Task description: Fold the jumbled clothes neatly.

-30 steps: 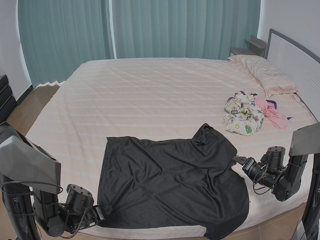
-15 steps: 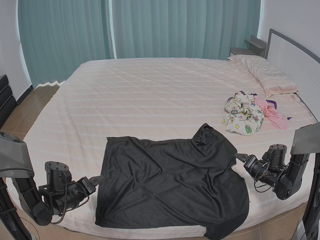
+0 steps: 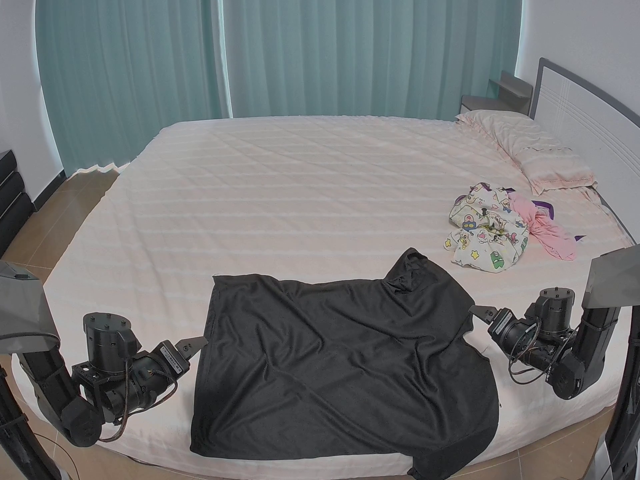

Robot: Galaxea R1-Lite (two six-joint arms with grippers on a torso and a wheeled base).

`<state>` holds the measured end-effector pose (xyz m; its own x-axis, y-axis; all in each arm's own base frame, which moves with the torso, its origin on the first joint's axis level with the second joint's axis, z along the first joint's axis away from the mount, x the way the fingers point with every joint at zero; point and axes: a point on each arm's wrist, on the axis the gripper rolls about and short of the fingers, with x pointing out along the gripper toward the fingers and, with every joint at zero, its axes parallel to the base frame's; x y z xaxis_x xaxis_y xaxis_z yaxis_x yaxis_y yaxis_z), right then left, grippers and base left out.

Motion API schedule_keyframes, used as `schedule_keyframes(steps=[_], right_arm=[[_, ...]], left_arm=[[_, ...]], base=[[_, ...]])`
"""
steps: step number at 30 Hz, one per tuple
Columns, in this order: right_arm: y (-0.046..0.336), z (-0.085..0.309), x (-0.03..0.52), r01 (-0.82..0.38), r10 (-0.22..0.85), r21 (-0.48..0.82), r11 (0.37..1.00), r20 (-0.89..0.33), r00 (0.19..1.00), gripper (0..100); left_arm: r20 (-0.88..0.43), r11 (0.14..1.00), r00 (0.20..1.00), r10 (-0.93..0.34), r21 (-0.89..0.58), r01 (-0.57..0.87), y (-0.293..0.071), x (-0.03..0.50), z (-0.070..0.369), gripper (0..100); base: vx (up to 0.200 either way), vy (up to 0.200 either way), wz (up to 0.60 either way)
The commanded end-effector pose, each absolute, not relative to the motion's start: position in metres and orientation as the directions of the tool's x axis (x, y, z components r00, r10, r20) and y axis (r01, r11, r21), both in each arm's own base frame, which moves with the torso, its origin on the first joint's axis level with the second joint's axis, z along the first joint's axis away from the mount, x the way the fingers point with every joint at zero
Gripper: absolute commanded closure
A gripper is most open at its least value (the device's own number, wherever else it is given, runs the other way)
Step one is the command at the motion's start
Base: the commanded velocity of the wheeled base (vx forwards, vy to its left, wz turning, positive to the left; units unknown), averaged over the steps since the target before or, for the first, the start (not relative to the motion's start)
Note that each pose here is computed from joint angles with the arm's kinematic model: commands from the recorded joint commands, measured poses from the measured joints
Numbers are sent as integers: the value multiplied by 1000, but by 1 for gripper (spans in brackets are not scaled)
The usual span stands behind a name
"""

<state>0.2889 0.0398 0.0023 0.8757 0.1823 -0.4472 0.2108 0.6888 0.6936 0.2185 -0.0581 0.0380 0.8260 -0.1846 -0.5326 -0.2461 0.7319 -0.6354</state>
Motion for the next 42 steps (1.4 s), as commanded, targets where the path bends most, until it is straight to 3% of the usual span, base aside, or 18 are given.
schedule_keyframes(steps=[1,11,27,37,42], right_arm=[[40,5,289,204,183,695,689,-439,880,0],[40,5,288,203,185,695,689,-439,879,0],[44,8,289,185,201,702,688,-429,881,0],[79,29,311,55,302,726,686,-353,885,0],[107,32,339,83,340,717,692,-425,839,0]], left_arm=[[-530,727,828,-184,-640,-248,-56,219,39,0],[-537,724,825,-176,-638,-261,-54,221,36,0],[-572,684,800,-180,-657,-316,-52,233,22,0],[-549,653,799,-245,-703,-283,-52,238,26,0],[-553,624,791,-261,-722,-299,-52,238,24,0]], base=[[200,0,0],[200,0,0],[0,0,0],[0,0,0],[0,0,0]])
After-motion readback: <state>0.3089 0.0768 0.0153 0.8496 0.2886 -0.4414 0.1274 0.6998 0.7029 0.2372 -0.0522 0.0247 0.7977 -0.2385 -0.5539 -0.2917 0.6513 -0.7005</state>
